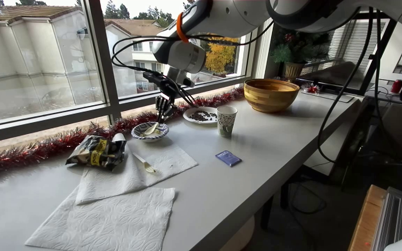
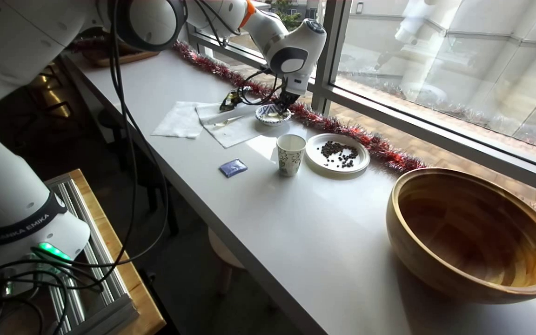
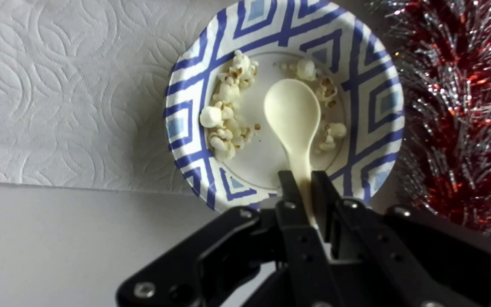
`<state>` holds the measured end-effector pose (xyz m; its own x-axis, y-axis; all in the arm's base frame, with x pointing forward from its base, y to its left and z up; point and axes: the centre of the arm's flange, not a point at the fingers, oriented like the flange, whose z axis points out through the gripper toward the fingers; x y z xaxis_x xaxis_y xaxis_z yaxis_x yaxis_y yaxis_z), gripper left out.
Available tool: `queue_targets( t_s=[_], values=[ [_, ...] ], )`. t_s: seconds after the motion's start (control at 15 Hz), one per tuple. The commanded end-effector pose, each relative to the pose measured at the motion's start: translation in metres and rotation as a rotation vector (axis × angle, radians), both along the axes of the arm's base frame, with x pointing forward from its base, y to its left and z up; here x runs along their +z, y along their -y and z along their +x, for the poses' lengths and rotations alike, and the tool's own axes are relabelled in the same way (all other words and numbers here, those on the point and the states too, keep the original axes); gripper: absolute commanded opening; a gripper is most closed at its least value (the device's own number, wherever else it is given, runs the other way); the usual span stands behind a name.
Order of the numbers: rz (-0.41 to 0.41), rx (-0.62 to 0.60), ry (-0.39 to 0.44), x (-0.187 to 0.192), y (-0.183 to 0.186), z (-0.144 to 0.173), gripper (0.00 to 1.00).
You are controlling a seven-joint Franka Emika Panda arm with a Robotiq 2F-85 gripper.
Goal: Use the spoon to scoop some of the contents from the bowl into the cup
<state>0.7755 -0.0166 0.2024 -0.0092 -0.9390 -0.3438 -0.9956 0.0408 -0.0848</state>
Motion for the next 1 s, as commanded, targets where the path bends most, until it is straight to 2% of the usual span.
queue_targets(
  t_s=[0.0,0.27,0.53,0.93],
  values=[
    [-0.081,-0.003,0.057,0.002,-0.002,0.006,0.03],
    [-0.162,0.016,0.084,0.006,-0.003,0.011,0.03],
    [-0.208,0.040,0.113,0.013,-0.011,0.015,0.03],
    [-0.224,0.060,0.144,0.011,-0.025,0.019,0.03]
  ],
)
